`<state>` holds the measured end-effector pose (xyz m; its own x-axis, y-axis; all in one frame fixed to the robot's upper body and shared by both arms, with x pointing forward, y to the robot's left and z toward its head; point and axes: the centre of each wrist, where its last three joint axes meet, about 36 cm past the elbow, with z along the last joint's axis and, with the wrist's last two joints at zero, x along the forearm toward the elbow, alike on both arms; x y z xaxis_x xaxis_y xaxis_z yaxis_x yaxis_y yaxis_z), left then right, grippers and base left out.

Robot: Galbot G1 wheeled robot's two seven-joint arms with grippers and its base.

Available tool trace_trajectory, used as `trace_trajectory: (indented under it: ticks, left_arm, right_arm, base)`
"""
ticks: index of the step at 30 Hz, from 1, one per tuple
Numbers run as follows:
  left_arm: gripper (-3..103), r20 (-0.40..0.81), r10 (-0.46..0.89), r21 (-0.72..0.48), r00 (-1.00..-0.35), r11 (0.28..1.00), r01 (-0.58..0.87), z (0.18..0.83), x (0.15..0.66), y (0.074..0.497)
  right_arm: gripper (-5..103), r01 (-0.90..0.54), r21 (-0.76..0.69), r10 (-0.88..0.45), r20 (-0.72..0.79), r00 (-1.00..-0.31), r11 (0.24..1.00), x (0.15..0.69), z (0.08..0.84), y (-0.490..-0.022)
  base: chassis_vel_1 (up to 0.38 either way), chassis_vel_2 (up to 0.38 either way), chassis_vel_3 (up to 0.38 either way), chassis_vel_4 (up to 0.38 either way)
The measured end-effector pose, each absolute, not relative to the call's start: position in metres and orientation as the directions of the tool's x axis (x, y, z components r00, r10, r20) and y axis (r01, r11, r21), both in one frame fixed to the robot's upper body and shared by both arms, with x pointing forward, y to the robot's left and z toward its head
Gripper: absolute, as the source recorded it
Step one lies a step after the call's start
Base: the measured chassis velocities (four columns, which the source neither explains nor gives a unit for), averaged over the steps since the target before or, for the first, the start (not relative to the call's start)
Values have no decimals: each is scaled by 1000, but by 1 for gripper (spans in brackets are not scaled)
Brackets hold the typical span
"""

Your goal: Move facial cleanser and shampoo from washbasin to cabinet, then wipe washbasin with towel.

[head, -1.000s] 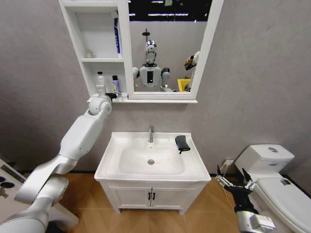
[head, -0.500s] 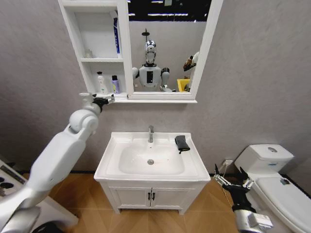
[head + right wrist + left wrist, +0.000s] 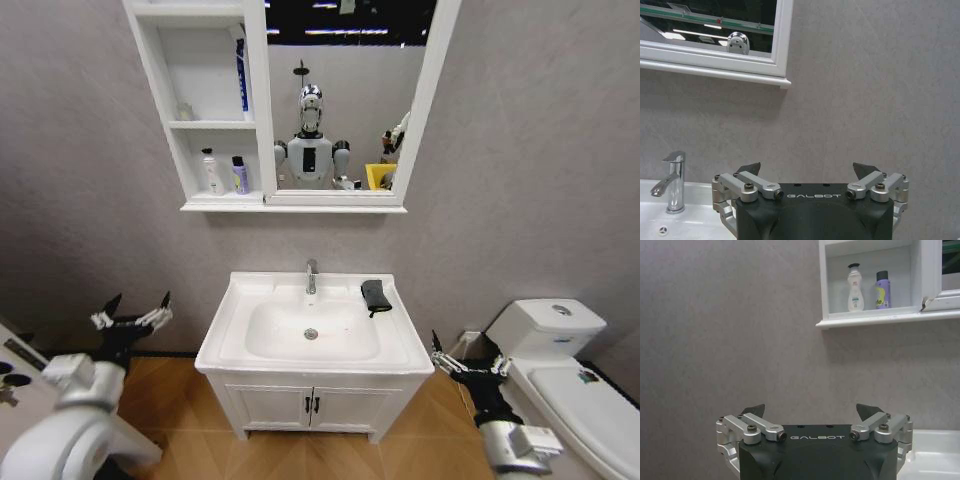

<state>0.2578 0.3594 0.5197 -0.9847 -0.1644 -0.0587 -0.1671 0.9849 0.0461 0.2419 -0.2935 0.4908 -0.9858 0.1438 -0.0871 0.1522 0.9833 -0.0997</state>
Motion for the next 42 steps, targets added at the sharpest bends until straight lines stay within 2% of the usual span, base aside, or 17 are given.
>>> trace_trajectory:
  ticks: [4,6,12,42]
  left_arm:
    - [100,-29,-172,14,-985,985,-173,503,236,360]
    - [100,-3,-175,-39,-984,984,-175,487,218,352]
    - [100,-39,-198,-91,-979,977,-194,478,222,336]
    - [100,-54,-187,-52,-981,981,-185,491,252,340]
  right_arm:
    - [100,142,-91,135,-76,-988,986,243,493,-290]
    - [100,136,-89,130,-72,-989,987,241,494,-287]
    - [100,131,-91,124,-83,-989,987,237,498,-283]
    - [100,155,-96,150,-59,-987,983,231,500,-288]
  base:
    - [0,0,0,0]
    - [0,0,0,0]
    - [0,0,0,0]
    - [0,0,0,0]
